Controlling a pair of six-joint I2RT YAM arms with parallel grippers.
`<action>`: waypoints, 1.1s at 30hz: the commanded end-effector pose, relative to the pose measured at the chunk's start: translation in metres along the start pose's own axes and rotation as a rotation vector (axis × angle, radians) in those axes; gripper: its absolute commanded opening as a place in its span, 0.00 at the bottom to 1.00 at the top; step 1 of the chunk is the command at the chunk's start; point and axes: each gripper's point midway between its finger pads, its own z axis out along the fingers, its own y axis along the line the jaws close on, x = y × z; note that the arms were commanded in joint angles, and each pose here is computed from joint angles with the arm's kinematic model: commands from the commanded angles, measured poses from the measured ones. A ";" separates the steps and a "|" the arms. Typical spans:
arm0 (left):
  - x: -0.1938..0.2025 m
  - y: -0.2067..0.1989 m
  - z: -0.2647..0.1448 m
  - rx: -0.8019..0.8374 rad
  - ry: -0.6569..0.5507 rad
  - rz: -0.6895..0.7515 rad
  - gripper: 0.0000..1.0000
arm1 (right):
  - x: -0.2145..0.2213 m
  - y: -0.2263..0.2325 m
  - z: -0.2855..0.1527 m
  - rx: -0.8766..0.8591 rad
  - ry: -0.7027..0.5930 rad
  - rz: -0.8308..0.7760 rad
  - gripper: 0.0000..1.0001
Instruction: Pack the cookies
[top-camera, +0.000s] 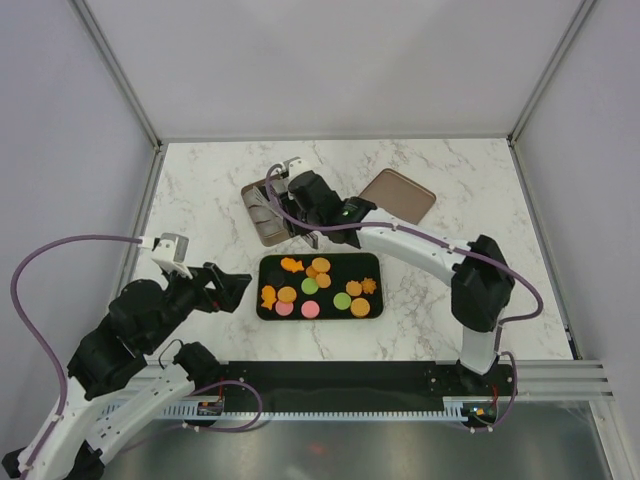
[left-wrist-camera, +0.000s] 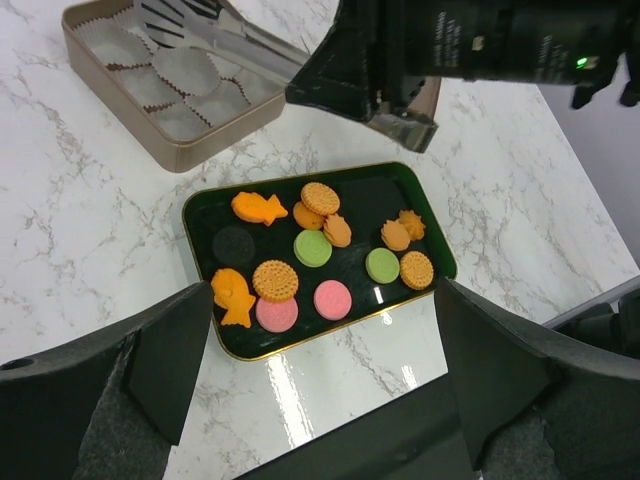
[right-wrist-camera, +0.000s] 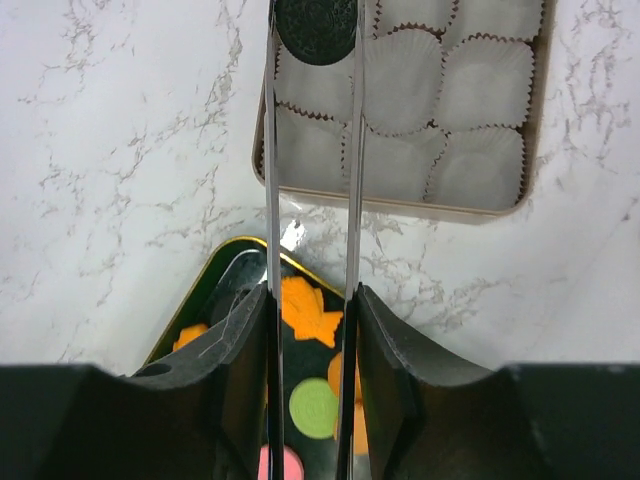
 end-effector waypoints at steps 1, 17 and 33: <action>-0.016 0.009 -0.012 -0.053 -0.047 0.008 1.00 | -0.049 0.017 0.021 -0.048 -0.162 0.050 0.32; -0.012 0.015 -0.015 -0.034 -0.117 -0.015 1.00 | -0.028 0.005 0.091 0.015 -0.169 0.098 0.32; -0.011 0.016 -0.015 -0.039 -0.125 -0.021 1.00 | -0.015 0.004 0.107 -0.008 -0.133 0.117 0.51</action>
